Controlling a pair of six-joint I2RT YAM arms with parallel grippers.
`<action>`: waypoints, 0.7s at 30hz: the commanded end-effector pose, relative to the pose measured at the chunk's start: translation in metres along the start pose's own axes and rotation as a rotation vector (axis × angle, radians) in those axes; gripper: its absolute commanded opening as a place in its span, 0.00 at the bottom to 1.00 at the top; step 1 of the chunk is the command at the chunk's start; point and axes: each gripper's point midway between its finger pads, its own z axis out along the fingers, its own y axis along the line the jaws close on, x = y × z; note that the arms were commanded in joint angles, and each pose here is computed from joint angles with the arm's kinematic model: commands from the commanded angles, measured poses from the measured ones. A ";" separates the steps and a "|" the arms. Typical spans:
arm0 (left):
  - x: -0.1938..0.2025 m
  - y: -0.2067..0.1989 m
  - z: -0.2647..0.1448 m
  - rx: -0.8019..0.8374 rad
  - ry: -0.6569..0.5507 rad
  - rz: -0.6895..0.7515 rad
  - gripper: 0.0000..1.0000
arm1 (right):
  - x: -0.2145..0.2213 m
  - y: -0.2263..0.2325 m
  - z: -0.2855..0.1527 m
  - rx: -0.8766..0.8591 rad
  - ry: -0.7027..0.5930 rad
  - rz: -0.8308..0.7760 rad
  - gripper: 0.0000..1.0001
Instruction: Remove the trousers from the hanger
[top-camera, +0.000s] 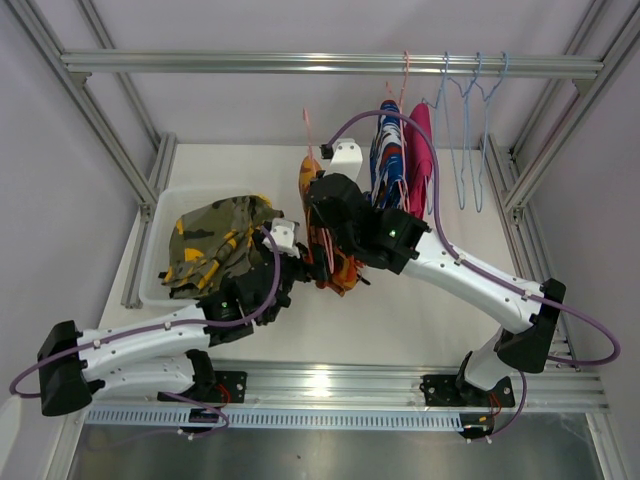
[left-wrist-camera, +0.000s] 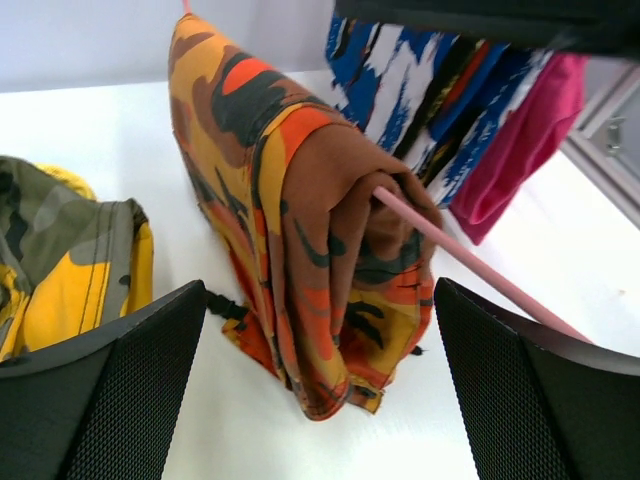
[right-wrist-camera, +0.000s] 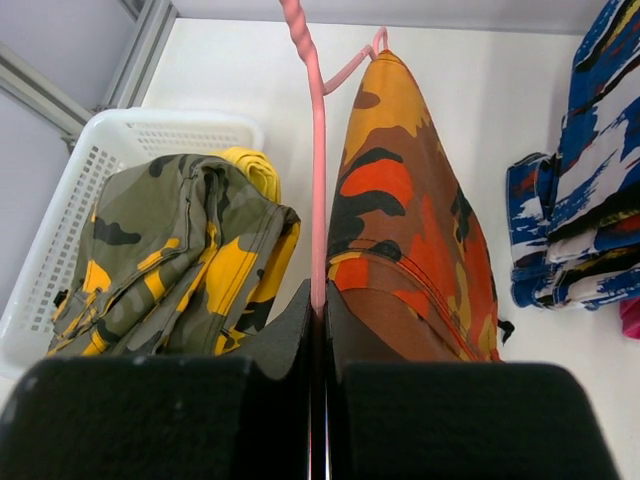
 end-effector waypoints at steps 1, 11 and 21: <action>-0.010 -0.021 -0.002 0.095 -0.003 -0.039 0.99 | -0.044 0.012 -0.013 -0.058 -0.117 0.143 0.00; 0.025 -0.018 0.020 -0.004 0.055 0.053 1.00 | -0.044 0.016 -0.014 -0.078 -0.111 0.153 0.00; 0.026 -0.013 0.035 -0.068 0.027 0.044 0.99 | -0.040 0.020 -0.018 -0.100 -0.095 0.169 0.00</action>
